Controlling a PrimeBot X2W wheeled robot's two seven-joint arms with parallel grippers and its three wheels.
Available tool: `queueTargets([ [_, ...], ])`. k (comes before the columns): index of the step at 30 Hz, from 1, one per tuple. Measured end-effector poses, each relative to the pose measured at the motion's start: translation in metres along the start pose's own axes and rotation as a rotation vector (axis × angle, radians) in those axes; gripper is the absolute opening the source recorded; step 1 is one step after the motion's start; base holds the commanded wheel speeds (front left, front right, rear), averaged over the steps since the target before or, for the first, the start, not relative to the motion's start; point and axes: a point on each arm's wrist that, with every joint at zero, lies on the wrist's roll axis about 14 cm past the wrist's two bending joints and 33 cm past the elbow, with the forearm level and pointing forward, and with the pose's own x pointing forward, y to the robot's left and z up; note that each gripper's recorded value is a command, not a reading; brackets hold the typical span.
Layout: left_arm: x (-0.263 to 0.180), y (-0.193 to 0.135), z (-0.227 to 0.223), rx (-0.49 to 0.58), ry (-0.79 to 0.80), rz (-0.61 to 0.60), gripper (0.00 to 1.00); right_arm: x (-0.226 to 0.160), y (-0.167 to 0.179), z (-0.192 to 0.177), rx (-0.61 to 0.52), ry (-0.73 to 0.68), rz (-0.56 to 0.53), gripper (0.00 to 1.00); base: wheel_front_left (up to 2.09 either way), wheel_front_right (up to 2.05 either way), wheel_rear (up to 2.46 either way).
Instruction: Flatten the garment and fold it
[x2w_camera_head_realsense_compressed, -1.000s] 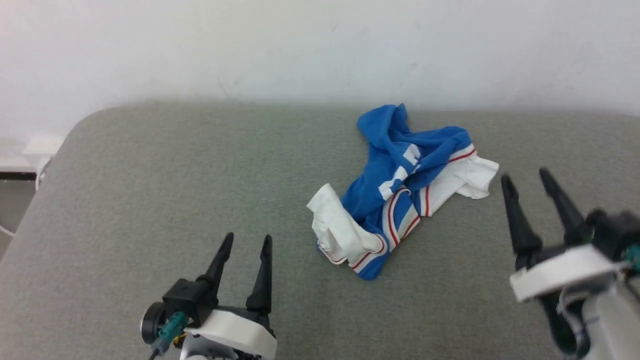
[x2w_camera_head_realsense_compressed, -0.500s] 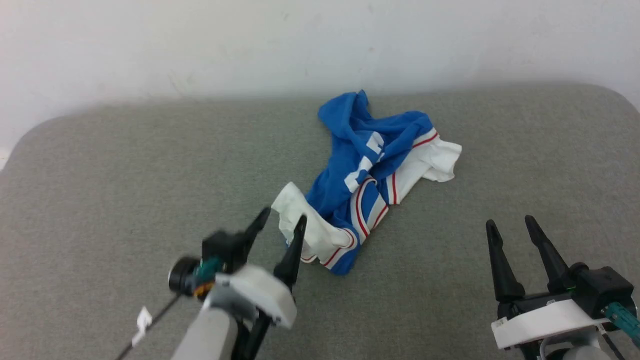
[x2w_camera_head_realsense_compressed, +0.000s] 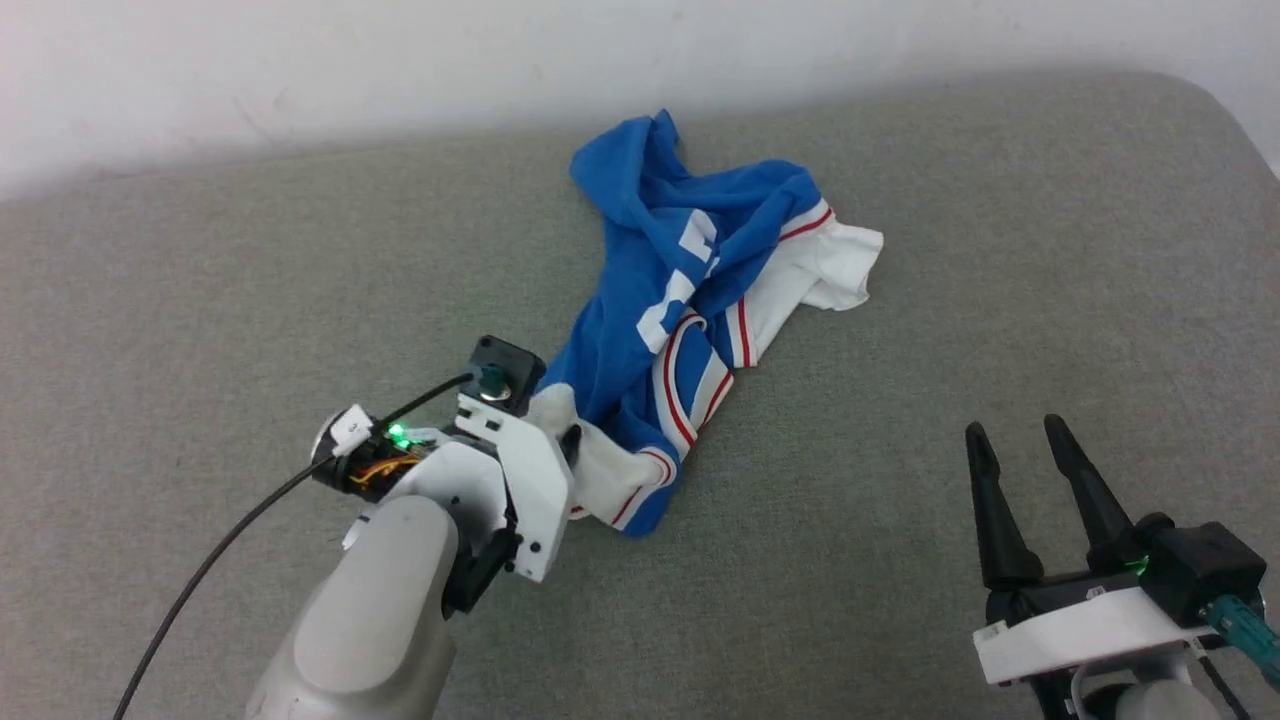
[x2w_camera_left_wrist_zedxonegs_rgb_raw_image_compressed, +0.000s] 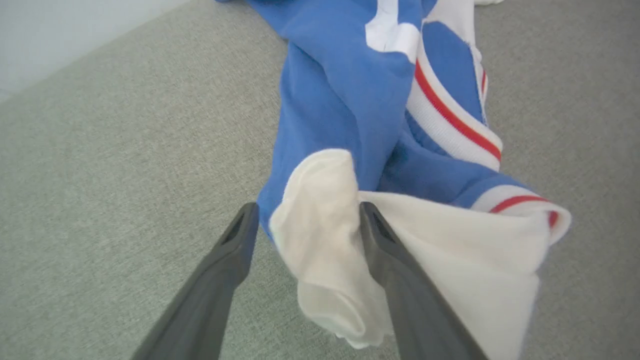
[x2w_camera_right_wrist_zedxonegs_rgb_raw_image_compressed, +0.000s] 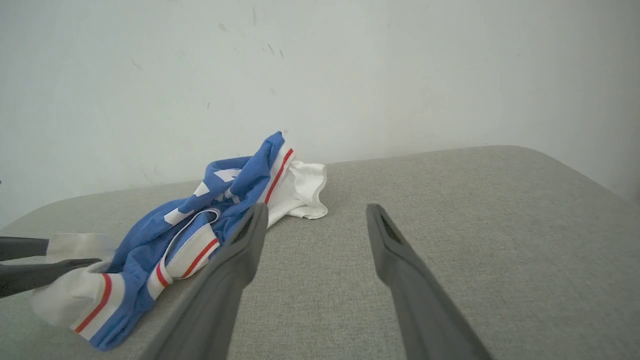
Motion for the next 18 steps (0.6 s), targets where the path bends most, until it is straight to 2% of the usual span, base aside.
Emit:
queueTargets([
  [4, 0.007, -0.007, -0.01, -0.029, 0.043, -0.036, 1.0, 0.005, 0.002, -0.003, 0.01, 0.006, -0.001, 1.0, 0.0, 0.0, 0.0],
  [5, 0.009, -0.009, -0.012, -0.036, 0.054, -0.046, 0.73, 0.005, 0.002, -0.006, 0.013, 0.013, -0.003, 1.0, 0.0, 0.0, 0.0],
  [6, 0.01, -0.011, -0.014, -0.044, 0.06, -0.055, 0.0, 0.005, 0.001, -0.008, 0.016, 0.021, -0.005, 1.0, 0.0, 0.0, 0.0],
  [11, 0.01, -0.015, -0.008, -0.069, 0.019, -0.08, 0.0, 0.006, 0.002, -0.015, 0.022, 0.041, -0.007, 1.0, 0.0, 0.0, 0.0],
  [15, -0.003, -0.004, 0.023, -0.077, -0.134, -0.038, 0.0, 0.006, 0.006, -0.014, 0.024, 0.036, 0.007, 1.0, 0.0, 0.0, 0.0],
  [18, -0.022, 0.018, 0.043, -0.123, -0.266, 0.042, 0.0, 0.007, 0.013, -0.01, 0.023, 0.023, 0.027, 1.0, 0.0, 0.0, 0.0],
])
